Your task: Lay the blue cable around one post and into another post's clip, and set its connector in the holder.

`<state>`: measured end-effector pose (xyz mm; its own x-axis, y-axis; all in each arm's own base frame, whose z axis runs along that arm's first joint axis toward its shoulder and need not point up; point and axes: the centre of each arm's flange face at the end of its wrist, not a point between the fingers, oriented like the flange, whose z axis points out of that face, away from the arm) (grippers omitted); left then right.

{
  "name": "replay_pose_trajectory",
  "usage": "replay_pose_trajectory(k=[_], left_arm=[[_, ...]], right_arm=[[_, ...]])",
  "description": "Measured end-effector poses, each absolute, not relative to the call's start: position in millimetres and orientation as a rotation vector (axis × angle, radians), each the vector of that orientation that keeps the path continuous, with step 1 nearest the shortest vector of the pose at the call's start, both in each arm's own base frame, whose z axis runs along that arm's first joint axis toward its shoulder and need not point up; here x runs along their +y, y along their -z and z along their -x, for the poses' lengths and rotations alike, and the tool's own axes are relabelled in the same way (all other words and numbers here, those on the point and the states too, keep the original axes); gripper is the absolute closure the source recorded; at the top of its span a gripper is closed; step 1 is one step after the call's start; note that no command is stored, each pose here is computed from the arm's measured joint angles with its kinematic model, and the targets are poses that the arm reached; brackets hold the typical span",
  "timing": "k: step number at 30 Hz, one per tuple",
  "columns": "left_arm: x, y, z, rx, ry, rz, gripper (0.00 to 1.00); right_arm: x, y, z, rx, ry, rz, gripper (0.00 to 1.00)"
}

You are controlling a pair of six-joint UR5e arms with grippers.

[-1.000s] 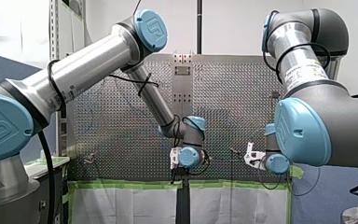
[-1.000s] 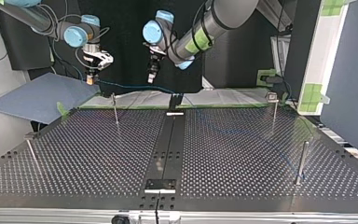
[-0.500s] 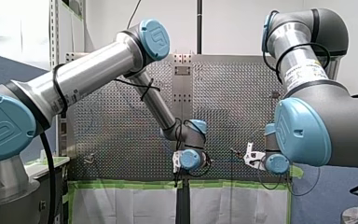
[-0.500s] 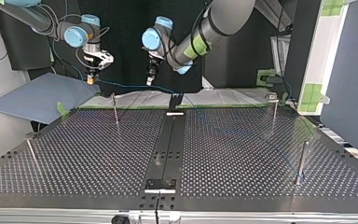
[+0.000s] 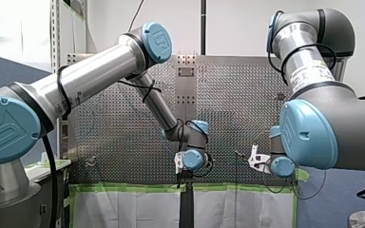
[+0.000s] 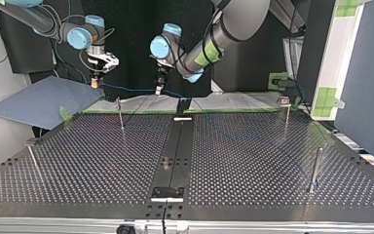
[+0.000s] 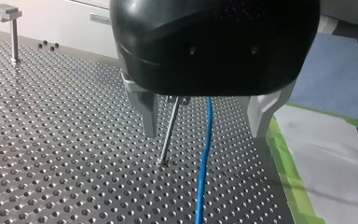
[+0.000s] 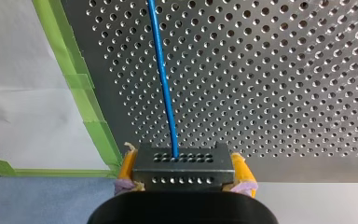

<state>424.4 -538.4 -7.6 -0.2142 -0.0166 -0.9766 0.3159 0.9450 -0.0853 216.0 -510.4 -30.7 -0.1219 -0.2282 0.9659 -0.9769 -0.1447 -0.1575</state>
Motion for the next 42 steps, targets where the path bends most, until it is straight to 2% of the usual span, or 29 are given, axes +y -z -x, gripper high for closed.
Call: replay_pose_trajectory(k=[2, 3, 5, 7, 8, 9, 11, 12, 13, 14, 15, 17, 31, 32, 33, 35, 42], left_arm=[[-539.5, 6.8, -425.4, 1.764, 0.32, -0.225, 0.17], [-540.1, 6.1, -425.9, 1.763, 0.324, -0.225, 0.17], [-541.3, 4.6, -427.3, 1.761, 0.33, -0.225, 0.27], [-542.2, 3.2, -428.5, 1.76, 0.332, -0.224, 0.3], [-542.6, 2.4, -429.2, 1.762, 0.33, -0.225, 0.49], [-542.9, 1.9, -429.3, 1.764, 0.329, -0.226, 0.49], [-543.0, 1.6, -428.9, 1.771, 0.325, -0.23, 0.64], [-542.9, 1.6, -428.8, 1.774, 0.323, -0.232, 0.64], [-542.8, 1.6, -428.7, 1.776, 0.322, -0.233, 0.75], [-542.7, 1.7, -428.6, 1.778, 0.32, -0.233, 0.81], [-542.6, 1.9, -428.5, 1.779, 0.32, -0.234, 0.81], [-542.6, 1.7, -428.3, 1.781, 0.319, -0.234, 0.9], [-541.6, 2.2, -428.3, 1.786, 0.316, -0.237, 0.85], [-541.5, 2.4, -428.3, 1.787, 0.315, -0.237, 0.91], [-541.6, 2.3, -428.3, 1.787, 0.315, -0.237, 0.91], [-542.1, 2.2, -427.8, 1.787, 0.316, -0.239, 1.0], [-544.9, 2.3, -425.6, 1.787, 0.332, -0.256, 1.0]], right_arm=[[-510.4, 30.6, -216.0, -1.399, -1.326, -1.426, 1.0], [-510.4, 30.6, -216.1, -1.399, -1.326, -1.426, 1.0], [-510.4, 30.6, -216.0, -1.399, -1.325, -1.426, 1.0], [-510.4, 30.7, -216.0, -1.399, -1.325, -1.426, 1.0], [-510.4, 30.6, -216.0, -1.399, -1.325, -1.426, 1.0], [-510.5, 30.6, -215.9, -1.399, -1.325, -1.426, 1.0], [-510.4, 30.6, -215.9, -1.399, -1.325, -1.426, 1.0], [-510.4, 30.7, -215.9, -1.399, -1.325, -1.426, 1.0], [-510.4, 30.7, -216.0, -1.399, -1.325, -1.426, 1.0], [-510.4, 30.6, -216.0, -1.399, -1.325, -1.426, 1.0], [-510.4, 30.6, -216.0, -1.399, -1.325, -1.426, 1.0], [-510.4, 30.6, -216.1, -1.399, -1.326, -1.426, 1.0], [-512.4, 30.1, -213.3, -1.397, -1.327, -1.416, 1.0], [-512.5, 30.1, -213.3, -1.396, -1.327, -1.416, 1.0], [-512.5, 30.0, -213.3, -1.396, -1.327, -1.416, 1.0], [-512.8, 29.9, -213.2, -1.396, -1.327, -1.415, 1.0], [-512.8, 30.0, -213.0, -1.397, -1.327, -1.415, 1.0]])
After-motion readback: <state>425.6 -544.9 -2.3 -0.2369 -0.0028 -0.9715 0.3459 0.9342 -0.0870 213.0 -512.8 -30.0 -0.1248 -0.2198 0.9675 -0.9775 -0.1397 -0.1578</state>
